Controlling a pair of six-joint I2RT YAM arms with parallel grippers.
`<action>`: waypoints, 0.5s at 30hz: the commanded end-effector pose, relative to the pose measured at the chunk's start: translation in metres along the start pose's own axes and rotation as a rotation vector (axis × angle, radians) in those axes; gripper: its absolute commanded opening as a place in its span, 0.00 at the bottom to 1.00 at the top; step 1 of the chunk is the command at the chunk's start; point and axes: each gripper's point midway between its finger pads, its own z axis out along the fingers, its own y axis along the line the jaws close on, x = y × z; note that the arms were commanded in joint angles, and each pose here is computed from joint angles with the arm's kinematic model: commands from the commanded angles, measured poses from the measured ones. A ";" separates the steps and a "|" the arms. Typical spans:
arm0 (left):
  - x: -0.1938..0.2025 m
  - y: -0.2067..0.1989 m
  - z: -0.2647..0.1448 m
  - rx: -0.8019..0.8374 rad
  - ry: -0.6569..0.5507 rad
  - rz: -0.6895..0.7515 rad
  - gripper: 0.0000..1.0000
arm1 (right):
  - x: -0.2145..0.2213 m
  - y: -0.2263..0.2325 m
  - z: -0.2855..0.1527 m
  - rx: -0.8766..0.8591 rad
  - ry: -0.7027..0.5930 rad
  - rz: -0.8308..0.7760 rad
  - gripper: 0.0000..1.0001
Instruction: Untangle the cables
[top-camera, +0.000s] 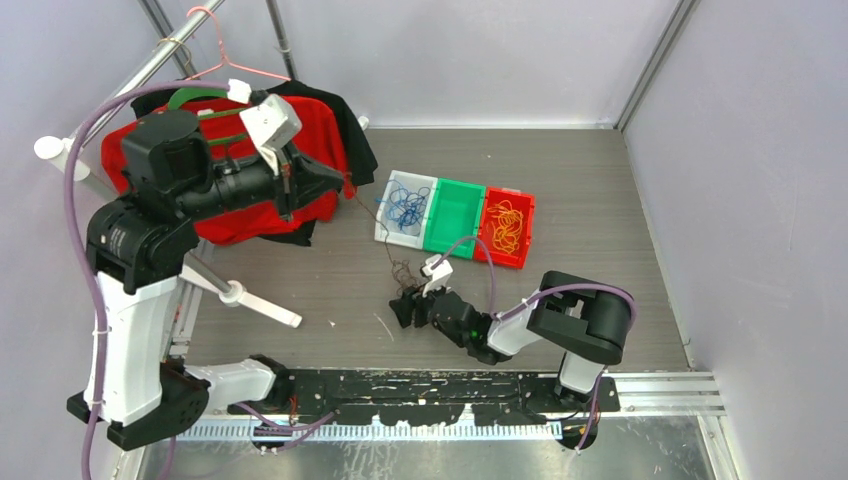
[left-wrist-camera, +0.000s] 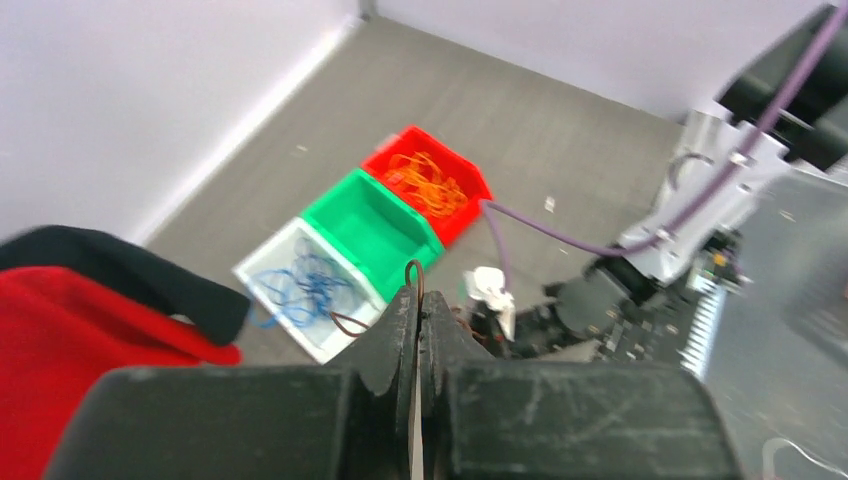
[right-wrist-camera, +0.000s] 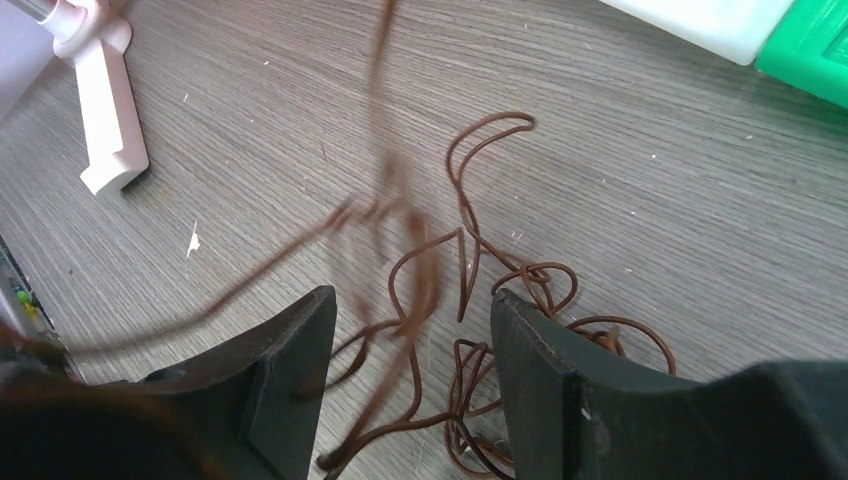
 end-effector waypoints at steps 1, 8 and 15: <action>-0.068 0.029 -0.030 -0.240 -0.238 0.198 0.00 | -0.009 0.004 0.000 -0.015 -0.046 0.049 0.63; -0.136 0.062 -0.075 -0.537 -0.471 0.352 0.00 | 0.000 0.001 -0.004 -0.015 -0.024 0.066 0.59; -0.186 0.082 -0.125 -0.801 -0.646 0.469 0.00 | 0.010 -0.005 -0.008 -0.007 -0.009 0.085 0.54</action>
